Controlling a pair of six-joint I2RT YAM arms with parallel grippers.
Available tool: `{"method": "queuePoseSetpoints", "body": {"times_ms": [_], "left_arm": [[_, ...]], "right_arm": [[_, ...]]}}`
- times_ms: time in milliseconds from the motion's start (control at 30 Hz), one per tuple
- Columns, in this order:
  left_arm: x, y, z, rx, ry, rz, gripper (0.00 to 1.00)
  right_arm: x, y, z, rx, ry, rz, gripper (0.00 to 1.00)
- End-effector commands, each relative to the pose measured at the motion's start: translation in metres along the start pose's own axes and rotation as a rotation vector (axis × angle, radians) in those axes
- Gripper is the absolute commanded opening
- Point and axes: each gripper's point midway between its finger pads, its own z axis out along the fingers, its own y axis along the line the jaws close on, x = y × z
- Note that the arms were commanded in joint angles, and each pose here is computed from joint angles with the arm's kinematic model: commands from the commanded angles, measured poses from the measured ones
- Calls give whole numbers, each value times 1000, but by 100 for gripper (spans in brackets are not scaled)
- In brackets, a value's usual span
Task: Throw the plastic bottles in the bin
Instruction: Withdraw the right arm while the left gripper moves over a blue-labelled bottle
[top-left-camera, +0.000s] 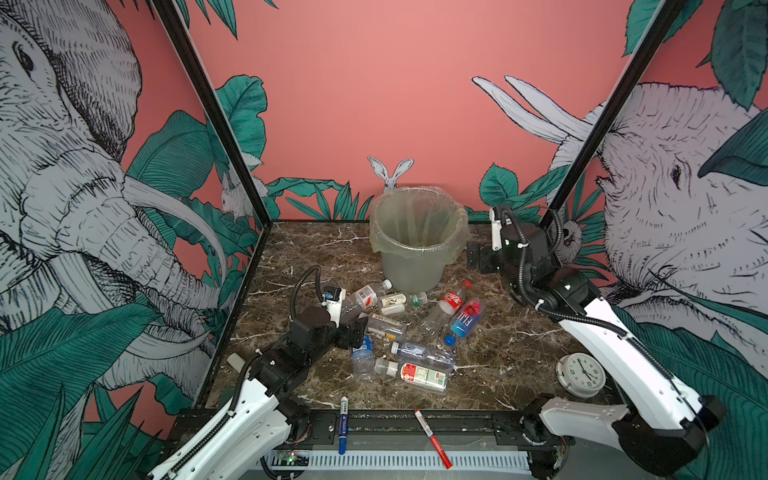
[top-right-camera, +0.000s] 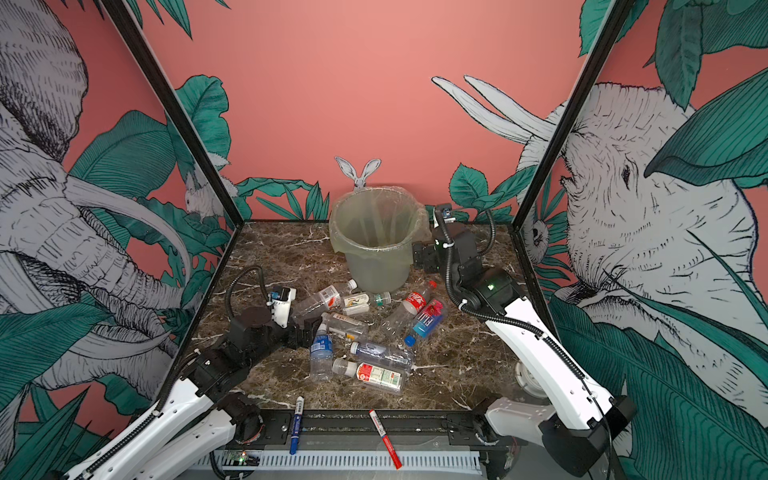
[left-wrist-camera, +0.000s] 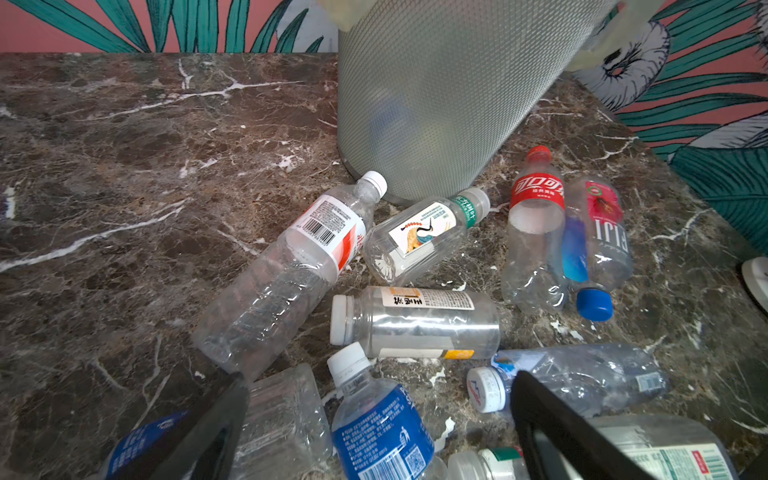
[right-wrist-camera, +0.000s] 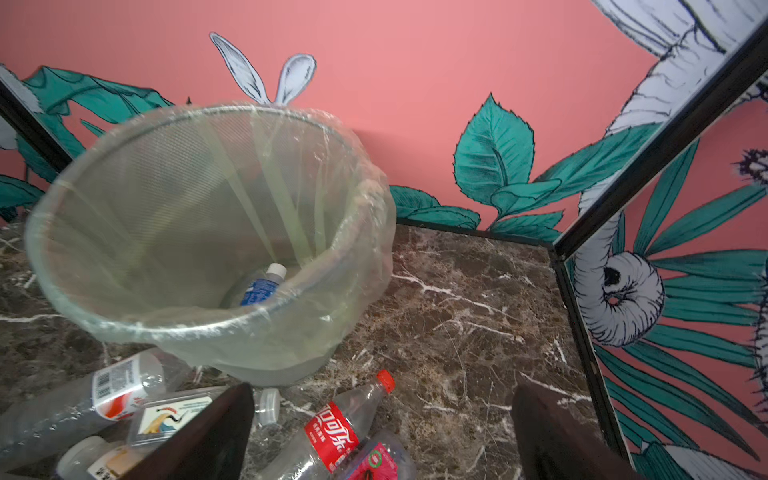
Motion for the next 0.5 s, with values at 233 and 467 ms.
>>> {"method": "queuePoseSetpoints", "body": {"times_ms": [233,467], "left_arm": [[27,-15,1,-104,130,85,89],[39,-19,0,-150,200,-35,83]], "right_arm": [[126,-28,20,94,46,42,99],[177,-50,20,168,-44,61,99]]}}
